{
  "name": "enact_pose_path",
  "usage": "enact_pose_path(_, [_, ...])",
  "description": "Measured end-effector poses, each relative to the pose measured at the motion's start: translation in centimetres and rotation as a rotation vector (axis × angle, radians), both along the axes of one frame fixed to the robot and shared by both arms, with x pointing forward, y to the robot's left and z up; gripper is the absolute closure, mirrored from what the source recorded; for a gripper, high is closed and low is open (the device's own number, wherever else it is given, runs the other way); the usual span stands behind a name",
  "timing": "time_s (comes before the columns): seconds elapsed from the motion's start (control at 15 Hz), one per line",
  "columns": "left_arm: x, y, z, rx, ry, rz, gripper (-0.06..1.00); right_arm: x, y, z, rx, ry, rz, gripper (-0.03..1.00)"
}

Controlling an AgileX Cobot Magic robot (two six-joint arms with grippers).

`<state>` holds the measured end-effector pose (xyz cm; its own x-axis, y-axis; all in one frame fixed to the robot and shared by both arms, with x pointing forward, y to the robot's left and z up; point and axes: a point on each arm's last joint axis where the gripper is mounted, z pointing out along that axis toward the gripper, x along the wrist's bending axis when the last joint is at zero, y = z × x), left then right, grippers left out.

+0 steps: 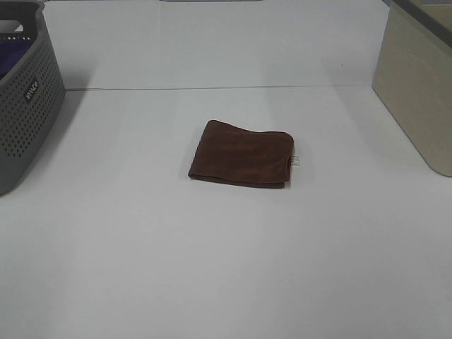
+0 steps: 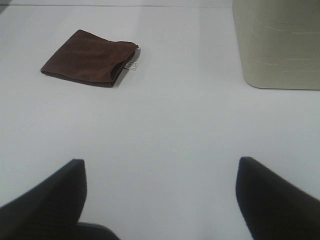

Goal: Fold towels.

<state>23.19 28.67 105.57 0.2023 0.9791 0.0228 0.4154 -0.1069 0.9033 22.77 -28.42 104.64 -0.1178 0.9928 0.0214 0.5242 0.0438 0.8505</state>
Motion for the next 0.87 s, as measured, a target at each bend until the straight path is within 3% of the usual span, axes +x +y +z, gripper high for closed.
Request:
enact_pose_path(0.6, [0.00, 0.00, 0.00, 0.000, 0.000, 0.000, 0.27, 0.01, -0.26, -0.04, -0.024, 0.001, -0.019, 0.19])
enact_pose_path(0.87, [0.00, 0.00, 0.00, 0.000, 0.000, 0.000, 0.27, 0.02, -0.69, -0.08, -0.011, 0.008, -0.083, 0.19])
